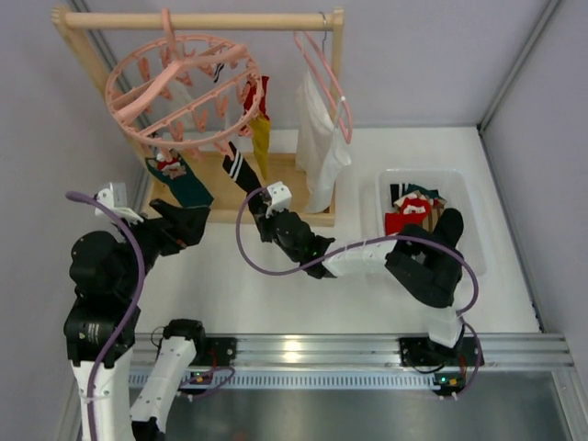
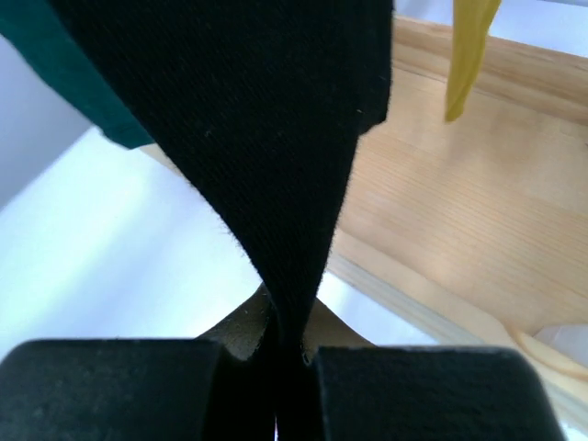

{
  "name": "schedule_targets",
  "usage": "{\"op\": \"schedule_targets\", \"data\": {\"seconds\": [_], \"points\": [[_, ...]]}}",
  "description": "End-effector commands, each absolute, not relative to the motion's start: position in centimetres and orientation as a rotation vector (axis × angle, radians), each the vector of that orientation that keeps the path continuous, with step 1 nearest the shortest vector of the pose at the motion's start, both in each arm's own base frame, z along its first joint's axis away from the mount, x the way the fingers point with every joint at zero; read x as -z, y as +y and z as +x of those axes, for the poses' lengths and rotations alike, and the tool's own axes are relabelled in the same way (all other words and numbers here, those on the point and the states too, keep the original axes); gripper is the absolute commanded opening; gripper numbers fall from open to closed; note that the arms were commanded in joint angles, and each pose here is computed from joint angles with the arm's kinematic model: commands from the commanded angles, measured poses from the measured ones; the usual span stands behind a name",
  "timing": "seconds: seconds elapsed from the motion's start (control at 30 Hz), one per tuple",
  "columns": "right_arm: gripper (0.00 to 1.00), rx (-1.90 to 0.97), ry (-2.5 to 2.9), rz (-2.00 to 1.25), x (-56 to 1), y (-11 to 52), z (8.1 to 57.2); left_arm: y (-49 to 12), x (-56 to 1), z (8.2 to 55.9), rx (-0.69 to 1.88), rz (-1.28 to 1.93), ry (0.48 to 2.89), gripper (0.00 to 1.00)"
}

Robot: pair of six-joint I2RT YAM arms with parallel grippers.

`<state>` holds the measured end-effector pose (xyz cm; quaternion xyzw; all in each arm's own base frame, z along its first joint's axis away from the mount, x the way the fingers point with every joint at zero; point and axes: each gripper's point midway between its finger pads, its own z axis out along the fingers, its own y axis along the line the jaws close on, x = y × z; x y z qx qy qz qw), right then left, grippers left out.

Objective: Remove the socks clipped to the hanger

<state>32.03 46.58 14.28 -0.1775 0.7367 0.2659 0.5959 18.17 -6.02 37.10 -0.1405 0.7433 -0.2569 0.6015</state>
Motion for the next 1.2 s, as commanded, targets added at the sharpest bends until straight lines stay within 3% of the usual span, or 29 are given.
{"op": "schedule_targets", "data": {"seconds": [0.0,0.27,0.5,0.87,1.17], "points": [[0.0,-0.716,1.679,-0.335,-18.6,46.3,30.1,-8.7,-41.0,18.7,0.766,-0.227,1.701,0.99],[0.0,-0.771,1.762,-0.356,-18.2,45.6,26.6,-9.1,-44.8,22.5,0.783,-0.183,1.725,0.98],[0.0,-0.761,1.789,-0.38,-18.2,45.2,24.4,-9.0,-46.3,22.2,0.776,-0.18,1.705,0.97],[0.0,-0.726,1.835,-0.405,-16.3,46.2,23.4,-7.0,-40.3,23.4,0.536,-0.208,1.877,0.98],[0.0,-0.715,1.852,-0.404,-15.7,46.4,23.6,-6.8,-39.0,26.0,0.336,-0.182,1.95,0.98]]}}
